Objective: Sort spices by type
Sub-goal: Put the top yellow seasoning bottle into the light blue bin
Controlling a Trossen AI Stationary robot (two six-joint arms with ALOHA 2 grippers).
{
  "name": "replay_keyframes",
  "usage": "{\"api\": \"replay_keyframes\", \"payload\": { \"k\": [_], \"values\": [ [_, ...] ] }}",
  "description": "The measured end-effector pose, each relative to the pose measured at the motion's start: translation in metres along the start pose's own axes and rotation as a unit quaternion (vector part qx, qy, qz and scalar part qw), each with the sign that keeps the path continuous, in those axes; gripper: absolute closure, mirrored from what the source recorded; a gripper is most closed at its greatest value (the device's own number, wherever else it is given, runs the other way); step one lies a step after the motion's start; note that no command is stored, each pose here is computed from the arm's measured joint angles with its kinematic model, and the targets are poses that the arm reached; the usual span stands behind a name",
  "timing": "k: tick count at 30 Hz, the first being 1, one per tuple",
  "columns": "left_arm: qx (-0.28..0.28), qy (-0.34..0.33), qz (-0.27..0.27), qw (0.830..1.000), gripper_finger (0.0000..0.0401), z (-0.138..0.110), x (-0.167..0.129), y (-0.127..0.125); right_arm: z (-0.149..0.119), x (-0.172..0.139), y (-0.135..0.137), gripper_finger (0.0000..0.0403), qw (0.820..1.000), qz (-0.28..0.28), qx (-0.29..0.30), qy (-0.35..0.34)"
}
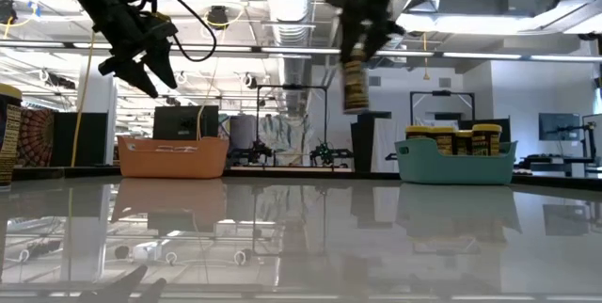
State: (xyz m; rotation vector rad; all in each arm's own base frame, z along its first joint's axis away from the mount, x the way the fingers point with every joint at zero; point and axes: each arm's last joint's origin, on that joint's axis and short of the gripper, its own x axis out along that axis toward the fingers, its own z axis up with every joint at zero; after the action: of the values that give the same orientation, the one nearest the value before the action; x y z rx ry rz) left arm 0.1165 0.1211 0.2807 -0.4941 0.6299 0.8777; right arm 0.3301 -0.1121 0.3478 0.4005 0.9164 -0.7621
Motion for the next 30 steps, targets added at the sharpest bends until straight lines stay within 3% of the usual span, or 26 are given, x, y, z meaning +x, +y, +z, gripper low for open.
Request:
{"api": "replay_keyframes", "payload": {
  "k": [8,13,18,30],
  "values": [
    [0.030,0.000,0.000,1.000,0.0131,0.000,0.000,0.000,-0.071,-0.049,-0.043,0.0159,0.986,-0.071,0.147,-0.040],
    [0.035,0.000,0.000,0.999,0.0131,0.000,0.000,0.000,-0.107,-0.050,-0.065,0.0159,0.969,-0.128,0.208,-0.031],
    [0.018,0.000,0.000,1.000,0.0131,0.000,0.000,0.000,-0.129,-0.041,-0.071,0.0159,0.958,-0.171,0.223,-0.051],
    [0.002,-0.001,0.000,1.000,0.0131,0.000,0.000,0.000,-0.149,0.009,-0.087,0.0158,0.947,-0.216,0.228,-0.062]
  ]
}}
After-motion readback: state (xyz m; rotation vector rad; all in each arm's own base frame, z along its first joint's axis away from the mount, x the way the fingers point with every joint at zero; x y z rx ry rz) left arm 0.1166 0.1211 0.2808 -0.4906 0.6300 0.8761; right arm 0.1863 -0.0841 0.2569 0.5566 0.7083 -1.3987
